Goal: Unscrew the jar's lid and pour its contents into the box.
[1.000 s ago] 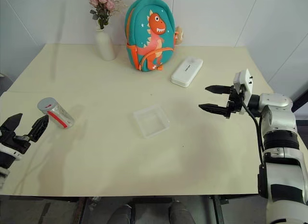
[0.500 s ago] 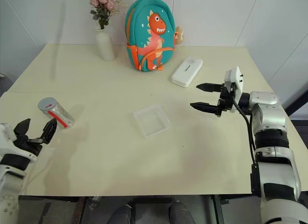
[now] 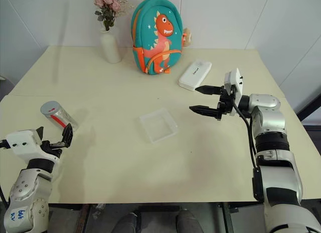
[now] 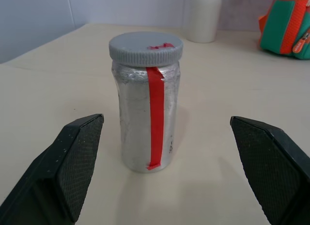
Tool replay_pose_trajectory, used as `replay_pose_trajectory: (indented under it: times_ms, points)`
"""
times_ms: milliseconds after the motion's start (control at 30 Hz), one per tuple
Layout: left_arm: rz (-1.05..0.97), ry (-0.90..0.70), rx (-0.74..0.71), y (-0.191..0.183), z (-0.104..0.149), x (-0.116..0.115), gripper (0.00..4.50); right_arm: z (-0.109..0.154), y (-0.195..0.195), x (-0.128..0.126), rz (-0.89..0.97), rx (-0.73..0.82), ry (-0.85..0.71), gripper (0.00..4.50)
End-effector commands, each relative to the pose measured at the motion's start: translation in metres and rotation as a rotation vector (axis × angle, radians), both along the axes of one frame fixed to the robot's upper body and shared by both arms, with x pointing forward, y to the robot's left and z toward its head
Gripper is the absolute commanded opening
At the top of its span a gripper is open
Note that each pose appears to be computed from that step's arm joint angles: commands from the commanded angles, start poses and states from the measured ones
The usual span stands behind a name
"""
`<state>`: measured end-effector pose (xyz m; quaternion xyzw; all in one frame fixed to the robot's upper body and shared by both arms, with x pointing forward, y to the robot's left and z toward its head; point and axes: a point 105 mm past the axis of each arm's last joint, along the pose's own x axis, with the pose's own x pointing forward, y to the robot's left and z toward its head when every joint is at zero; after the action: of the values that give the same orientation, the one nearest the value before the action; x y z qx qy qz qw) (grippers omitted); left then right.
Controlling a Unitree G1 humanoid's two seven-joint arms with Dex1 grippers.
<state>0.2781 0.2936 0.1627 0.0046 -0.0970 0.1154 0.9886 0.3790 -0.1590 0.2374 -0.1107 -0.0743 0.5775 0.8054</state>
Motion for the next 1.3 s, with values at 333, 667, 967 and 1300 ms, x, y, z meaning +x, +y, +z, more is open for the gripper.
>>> replay_pose_trajectory:
  times_ms: [333, 667, 967, 1300]
  points:
    - [0.023, -0.035, 0.001, 0.013, 0.007, 0.017, 4.47, 0.011, 0.007, -0.001, 0.007, 0.04, -0.051, 4.5]
    - [0.002, -0.067, 0.029, 0.019, 0.016, 0.032, 4.47, 0.009, 0.009, 0.0, -0.001, 0.042, -0.051, 4.5]
    - [0.006, -0.076, 0.035, 0.031, 0.02, 0.043, 4.47, 0.011, 0.01, 0.001, -0.007, 0.05, -0.058, 4.5]
    - [-0.029, -0.083, 0.038, 0.028, 0.019, 0.052, 4.47, 0.011, 0.01, 0.002, -0.017, 0.046, -0.062, 4.5]
